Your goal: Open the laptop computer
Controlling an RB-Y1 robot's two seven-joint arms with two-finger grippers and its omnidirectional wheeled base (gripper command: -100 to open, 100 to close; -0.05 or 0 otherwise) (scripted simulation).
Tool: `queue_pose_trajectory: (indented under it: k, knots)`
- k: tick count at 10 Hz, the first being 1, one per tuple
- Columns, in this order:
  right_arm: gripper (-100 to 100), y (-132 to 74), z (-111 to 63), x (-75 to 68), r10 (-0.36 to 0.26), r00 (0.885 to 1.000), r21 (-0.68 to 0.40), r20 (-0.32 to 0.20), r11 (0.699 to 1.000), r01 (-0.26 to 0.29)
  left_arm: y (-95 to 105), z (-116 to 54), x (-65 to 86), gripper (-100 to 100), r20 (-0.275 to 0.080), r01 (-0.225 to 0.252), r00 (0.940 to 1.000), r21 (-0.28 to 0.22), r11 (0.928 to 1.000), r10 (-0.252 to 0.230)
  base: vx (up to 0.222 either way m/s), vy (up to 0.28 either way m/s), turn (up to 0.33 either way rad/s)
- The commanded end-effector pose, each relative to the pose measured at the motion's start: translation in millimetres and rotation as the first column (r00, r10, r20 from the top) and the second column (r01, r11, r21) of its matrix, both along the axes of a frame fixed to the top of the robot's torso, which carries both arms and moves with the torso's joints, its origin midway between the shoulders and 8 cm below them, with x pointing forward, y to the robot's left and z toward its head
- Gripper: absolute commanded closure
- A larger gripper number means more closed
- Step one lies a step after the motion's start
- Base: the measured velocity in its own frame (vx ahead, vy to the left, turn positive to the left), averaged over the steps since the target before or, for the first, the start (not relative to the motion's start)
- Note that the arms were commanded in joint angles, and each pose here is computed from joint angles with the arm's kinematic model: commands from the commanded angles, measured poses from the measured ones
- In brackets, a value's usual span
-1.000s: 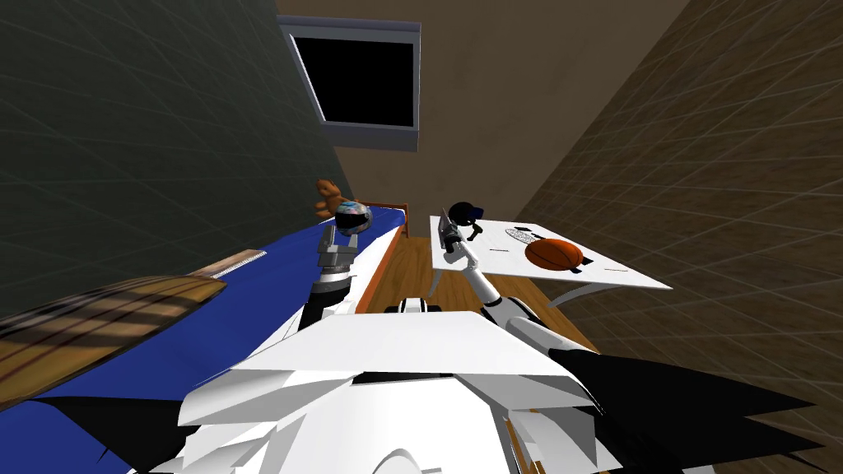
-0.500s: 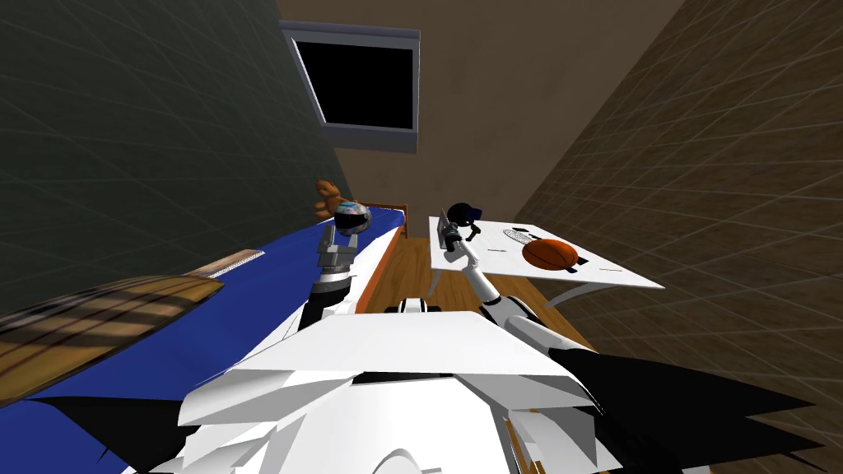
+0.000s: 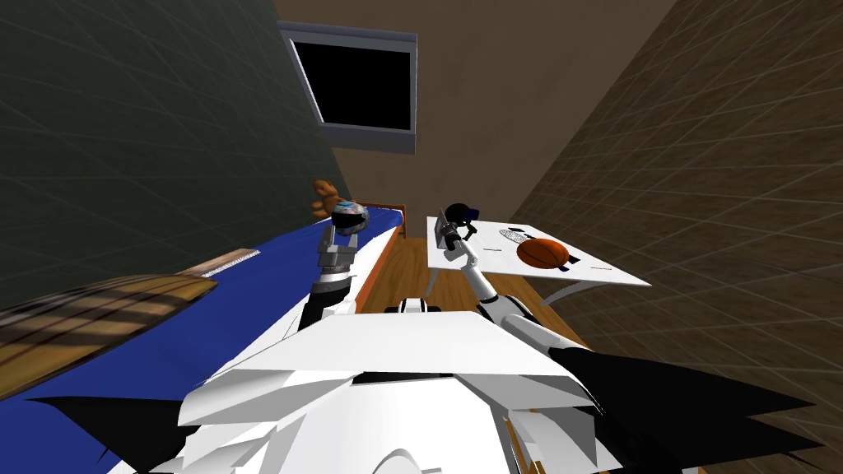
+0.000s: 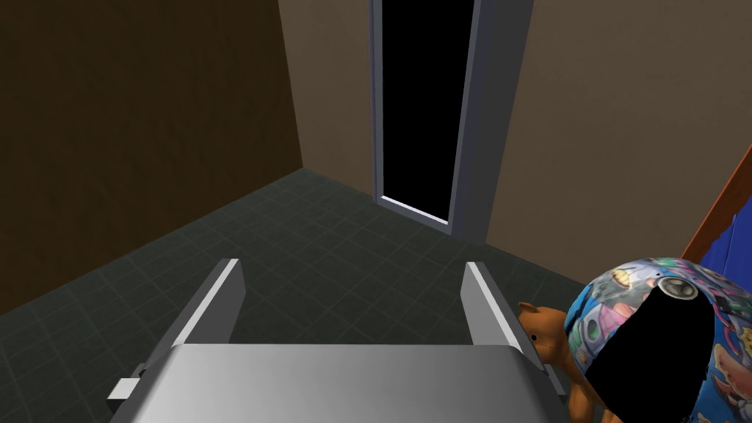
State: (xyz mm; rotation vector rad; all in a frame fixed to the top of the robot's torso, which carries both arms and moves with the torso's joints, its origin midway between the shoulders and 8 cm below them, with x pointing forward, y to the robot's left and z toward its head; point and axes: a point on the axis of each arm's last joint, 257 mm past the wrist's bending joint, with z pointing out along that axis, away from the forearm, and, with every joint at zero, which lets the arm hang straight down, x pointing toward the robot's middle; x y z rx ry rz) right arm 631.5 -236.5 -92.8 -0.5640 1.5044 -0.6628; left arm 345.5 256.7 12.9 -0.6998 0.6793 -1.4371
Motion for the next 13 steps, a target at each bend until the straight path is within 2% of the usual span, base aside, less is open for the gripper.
queue_pose_trajectory:
  k: [1, 2, 3, 4, 6, 7, 8, 9, 10, 11, 12, 13]
  knots:
    - [100, -7, -12.4, 2.1, -0.002, 1.0, 0.106, -0.012, 0.994, 0.003, 0.0, 0.0, 0.0, 0, 0.0, 0.0, 1.0, 0.0, 1.0, 0.0, -0.022, -0.074, -0.028]
    - [100, -7, -13.5, 3.6, 0.001, 1.0, 0.145, -0.009, 0.989, 0.0, 0.0, 0.0, 0.0, 0, 0.0, 0.0, 1.0, 0.0, 1.0, 0.0, -0.015, -0.083, -0.034]
    - [100, -2, -2.5, 4.1, 0.009, 1.0, 0.121, 0.008, 0.993, -0.01, 0.0, 0.0, 0.0, 0, 0.0, 0.0, 1.0, 0.0, 1.0, 0.0, -0.005, -0.036, -0.007]
    - [100, -26, -2.4, 10.6, -0.003, 1.0, 0.139, 0.023, 0.99, 0.0, 0.0, 0.0, 0.0, 0, 0.0, 0.0, 1.0, 0.0, 1.0, 0.0, -0.006, 0.061, 0.006]
    - [100, -25, -10.7, 12.7, 0.01, 1.0, 0.155, 0.017, 0.988, -0.013, 0.0, 0.0, 0.0, 0, 0.0, 0.0, 1.0, 0.0, 1.0, 0.0, 0.003, 0.068, -0.041]
    - [100, -50, -7.3, 17.1, -0.006, 0.999, 0.165, 0.032, 0.986, 0.001, 0.0, 0.0, 0.0, 0, 0.0, 0.0, 1.0, 0.0, 1.0, 0.0, 0.001, 0.066, 0.027]
    - [100, -52, -19.4, 19.0, 0.003, 1.0, 0.184, 0.019, 0.983, -0.007, -0.1, 0.0, 0.0, 0, 0.0, 0.0, 1.0, 0.0, 1.0, 0.0, 0.007, 0.079, -0.011]
    - [100, -78, -15.6, 22.2, -0.016, 0.999, 0.182, 0.029, 0.983, 0.011, -0.1, 0.0, 0.0, 0, 0.0, 0.0, 1.0, 0.0, 1.0, 0.0, -0.011, 0.109, -0.002]
    - [100, -80, -30.5, 23.7, -0.004, 1.0, 0.207, 0.012, 0.978, 0.002, -0.1, 0.0, 0.0, 0, 0.0, 0.0, 1.0, 0.0, 1.0, 0.0, -0.001, 0.105, -0.018]
    - [100, -76, -28.0, 23.9, 0.011, 1.0, 0.214, 0.023, 0.977, -0.015, 0.0, 0.0, 0.0, 0, 0.0, 0.0, 1.0, 0.0, 1.0, 0.0, 0.014, 0.041, -0.034]
    - [100, -102, -20.2, 25.7, -0.01, 0.999, 0.222, 0.037, 0.975, 0.001, 0.0, 0.0, 0.0, 0, 0.0, 0.0, 1.0, 0.0, 1.0, 0.0, 0.004, 0.067, 0.028]
    - [100, -102, -29.3, 26.3, 0.003, 1.0, 0.247, 0.029, 0.969, -0.01, -0.1, 0.0, 0.0, 0, 0.0, 0.0, 1.0, 0.0, 1.0, 0.0, 0.006, 0.069, -0.017]
